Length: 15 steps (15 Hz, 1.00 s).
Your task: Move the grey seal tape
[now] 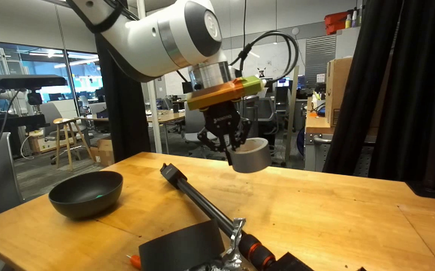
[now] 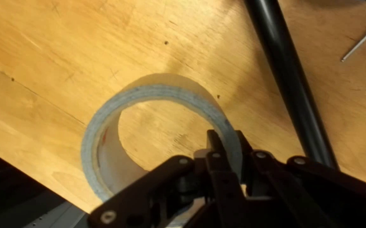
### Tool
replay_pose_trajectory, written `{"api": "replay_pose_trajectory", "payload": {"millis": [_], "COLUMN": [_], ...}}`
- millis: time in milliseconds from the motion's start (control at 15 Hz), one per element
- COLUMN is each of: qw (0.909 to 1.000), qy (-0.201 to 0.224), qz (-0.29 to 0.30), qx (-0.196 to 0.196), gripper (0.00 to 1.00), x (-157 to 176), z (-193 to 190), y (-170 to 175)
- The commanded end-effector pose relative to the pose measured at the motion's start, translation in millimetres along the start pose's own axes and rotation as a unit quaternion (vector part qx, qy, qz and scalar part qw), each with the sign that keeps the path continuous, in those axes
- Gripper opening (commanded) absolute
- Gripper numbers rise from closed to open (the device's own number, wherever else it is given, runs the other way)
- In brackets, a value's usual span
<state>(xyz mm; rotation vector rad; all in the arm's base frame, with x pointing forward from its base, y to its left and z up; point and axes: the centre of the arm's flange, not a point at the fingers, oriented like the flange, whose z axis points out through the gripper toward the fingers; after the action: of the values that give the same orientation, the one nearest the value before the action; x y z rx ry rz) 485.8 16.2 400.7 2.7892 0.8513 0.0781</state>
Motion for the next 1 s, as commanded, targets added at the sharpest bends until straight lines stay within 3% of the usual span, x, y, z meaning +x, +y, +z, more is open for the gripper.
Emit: {"api": "replay_pose_trajectory", "payload": {"millis": [0,400,933], "qw": [0.9994,0.9957,0.9971], "qy": [-0.003,0.011,0.005], "qz": [-0.033,-0.091,-0.074], "qx": [-0.013,-0.015,0.018], "gripper": [0.03,0.03,0.03], "x": [23,35,-39], "z": [-35,-75,-92], "y": [-39,-111,-131]}}
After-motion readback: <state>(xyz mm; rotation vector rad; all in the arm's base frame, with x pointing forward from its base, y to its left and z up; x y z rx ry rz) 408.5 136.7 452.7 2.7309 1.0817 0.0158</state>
